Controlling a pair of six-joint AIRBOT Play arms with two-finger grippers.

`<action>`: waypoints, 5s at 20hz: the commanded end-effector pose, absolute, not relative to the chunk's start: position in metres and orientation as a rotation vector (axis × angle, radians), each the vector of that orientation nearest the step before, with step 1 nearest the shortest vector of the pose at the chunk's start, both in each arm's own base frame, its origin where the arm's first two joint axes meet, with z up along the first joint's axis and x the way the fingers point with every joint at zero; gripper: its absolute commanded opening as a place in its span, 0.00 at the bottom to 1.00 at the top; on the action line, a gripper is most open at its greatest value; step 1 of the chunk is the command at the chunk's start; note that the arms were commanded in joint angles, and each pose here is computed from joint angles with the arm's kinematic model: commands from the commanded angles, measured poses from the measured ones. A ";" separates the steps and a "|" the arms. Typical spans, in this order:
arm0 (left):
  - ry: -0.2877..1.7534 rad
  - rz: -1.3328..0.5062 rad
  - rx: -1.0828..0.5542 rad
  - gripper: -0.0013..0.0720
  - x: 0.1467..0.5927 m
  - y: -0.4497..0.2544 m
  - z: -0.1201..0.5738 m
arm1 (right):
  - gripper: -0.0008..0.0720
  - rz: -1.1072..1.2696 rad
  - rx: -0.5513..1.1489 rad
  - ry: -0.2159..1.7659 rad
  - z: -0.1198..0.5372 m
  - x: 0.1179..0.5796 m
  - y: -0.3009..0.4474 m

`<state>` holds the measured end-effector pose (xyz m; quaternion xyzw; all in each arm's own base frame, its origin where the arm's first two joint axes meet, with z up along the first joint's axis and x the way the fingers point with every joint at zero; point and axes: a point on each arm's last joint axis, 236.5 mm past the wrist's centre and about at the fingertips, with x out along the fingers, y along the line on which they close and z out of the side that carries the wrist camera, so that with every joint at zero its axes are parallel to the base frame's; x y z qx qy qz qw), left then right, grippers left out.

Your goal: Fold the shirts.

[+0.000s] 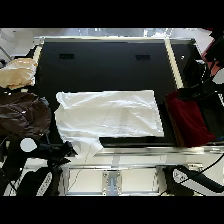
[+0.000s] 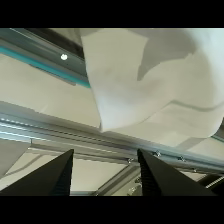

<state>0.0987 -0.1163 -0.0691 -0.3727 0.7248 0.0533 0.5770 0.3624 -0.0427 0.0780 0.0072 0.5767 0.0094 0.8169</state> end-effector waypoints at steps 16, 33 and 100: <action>1.642 0.151 -0.864 0.49 0.131 -0.128 -0.102 | 0.59 0.016 0.014 1.204 0.080 0.368 -0.044; 1.527 0.063 -1.004 0.03 0.162 -0.150 -0.087 | 0.58 0.066 0.703 1.390 -0.035 0.189 0.029; 0.877 0.009 0.134 0.94 0.508 -0.043 -0.007 | 0.64 0.311 0.272 1.201 -0.042 0.481 0.064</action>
